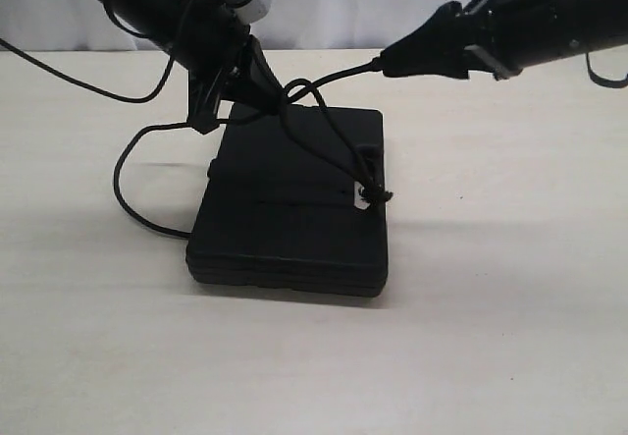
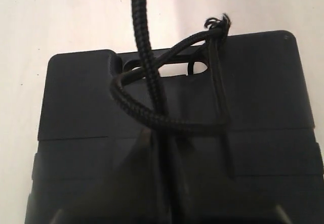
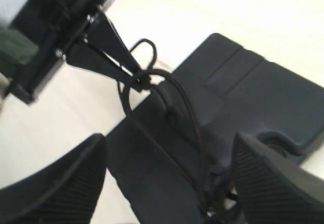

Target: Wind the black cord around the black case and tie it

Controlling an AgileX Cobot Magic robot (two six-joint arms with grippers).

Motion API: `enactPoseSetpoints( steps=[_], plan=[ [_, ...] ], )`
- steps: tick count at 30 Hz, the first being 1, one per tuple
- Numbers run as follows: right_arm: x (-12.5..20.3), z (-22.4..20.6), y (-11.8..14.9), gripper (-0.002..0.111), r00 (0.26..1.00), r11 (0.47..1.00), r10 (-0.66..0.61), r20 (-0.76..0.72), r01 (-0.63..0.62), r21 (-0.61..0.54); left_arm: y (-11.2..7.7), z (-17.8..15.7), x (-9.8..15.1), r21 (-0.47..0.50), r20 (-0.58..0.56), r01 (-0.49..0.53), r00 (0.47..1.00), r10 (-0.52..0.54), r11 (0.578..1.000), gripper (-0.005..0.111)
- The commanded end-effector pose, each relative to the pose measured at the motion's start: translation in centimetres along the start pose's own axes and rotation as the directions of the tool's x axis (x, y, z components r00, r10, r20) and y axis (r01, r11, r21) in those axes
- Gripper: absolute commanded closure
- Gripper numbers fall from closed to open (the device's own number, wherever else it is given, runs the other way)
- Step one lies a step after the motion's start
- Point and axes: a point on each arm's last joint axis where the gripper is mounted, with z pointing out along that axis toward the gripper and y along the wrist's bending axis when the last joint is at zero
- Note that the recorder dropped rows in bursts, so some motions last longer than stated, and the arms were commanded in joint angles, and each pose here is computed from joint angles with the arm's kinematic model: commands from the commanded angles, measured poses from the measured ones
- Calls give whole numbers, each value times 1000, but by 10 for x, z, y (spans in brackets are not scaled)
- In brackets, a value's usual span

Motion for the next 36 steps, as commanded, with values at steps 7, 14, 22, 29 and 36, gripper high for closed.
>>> enactPoseSetpoints(
  steps=[7,14,22,29,36],
  plan=[
    [-9,28,-24,43,984,980,171,-44,-174,-97,-2,-1,-5,8,20,2,1000,-2,1000,107],
    [-9,35,-27,62,980,969,198,-29,-200,-142,-2,-1,-5,8,20,2,1000,-2,1000,107],
    [-9,36,-27,80,973,961,226,-35,-229,-157,-2,-1,-6,9,28,6,1000,-6,1000,107],
    [-9,36,-23,81,969,948,242,-43,-246,-201,-2,-1,-6,9,29,7,1000,-7,1000,107],
    [-10,36,-22,104,959,936,280,-39,-281,-213,-2,-1,-7,0,34,12,999,-12,1000,107]
  ],
)
